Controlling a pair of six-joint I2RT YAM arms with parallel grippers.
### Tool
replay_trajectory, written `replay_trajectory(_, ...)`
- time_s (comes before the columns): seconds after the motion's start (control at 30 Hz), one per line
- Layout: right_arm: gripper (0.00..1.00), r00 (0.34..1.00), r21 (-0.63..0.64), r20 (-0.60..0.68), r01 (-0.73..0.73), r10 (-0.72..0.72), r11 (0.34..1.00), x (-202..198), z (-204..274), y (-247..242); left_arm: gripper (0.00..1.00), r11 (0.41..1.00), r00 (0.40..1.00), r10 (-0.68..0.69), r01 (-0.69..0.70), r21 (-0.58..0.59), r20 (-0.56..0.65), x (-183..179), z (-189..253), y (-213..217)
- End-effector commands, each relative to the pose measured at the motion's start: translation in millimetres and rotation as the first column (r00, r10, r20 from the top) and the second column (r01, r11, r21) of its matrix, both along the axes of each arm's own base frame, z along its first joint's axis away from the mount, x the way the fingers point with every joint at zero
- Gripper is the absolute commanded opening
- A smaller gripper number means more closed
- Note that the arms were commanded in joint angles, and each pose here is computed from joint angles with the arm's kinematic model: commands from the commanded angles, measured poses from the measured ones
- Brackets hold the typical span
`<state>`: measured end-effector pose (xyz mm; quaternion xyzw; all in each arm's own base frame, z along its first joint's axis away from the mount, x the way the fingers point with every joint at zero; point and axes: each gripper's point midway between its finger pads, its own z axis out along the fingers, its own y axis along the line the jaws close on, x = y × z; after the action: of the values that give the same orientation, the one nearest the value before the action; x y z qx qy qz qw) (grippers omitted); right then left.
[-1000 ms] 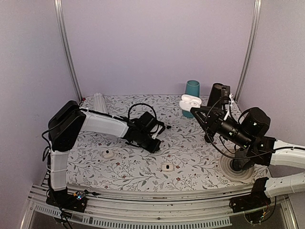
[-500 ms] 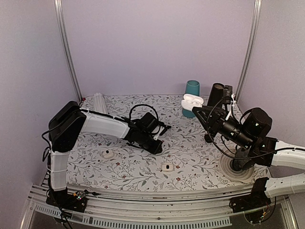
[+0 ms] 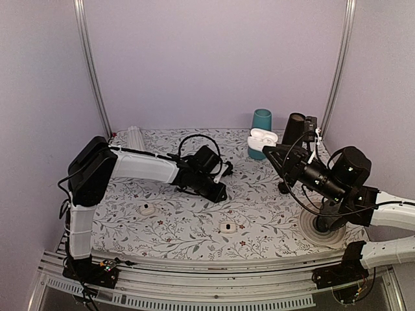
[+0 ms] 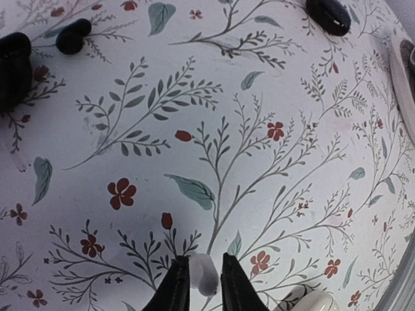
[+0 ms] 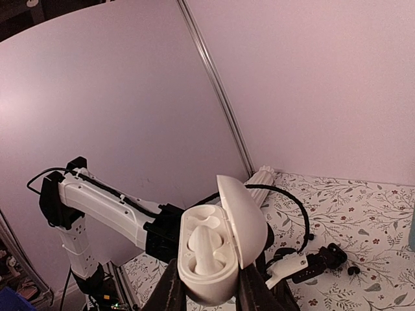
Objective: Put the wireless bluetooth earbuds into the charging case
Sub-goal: Move the left earbud to the center of the board, then pick up the left earbud from the center of the board.
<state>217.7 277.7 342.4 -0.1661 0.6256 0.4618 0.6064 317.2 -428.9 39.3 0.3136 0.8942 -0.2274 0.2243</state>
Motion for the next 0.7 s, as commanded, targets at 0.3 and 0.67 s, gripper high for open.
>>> replay_trajectory(0.3, 0.04, 1.0, 0.032, 0.007, 0.024, -0.024, 0.999, 0.5, 9.5, -8.4, 0.24, 1.0, 1.0, -0.01, 0.01, -0.012, 0.027, 18.9, 11.6, 8.8)
replay_trajectory(0.67, 0.04, 0.999, 0.031, 0.01, 0.033, -0.033, 0.999, 1.1, 9.9, -10.0, 0.24, 0.999, 0.999, 0.048, -0.048, 0.008, -0.007, -10.6, 25.2, 8.0)
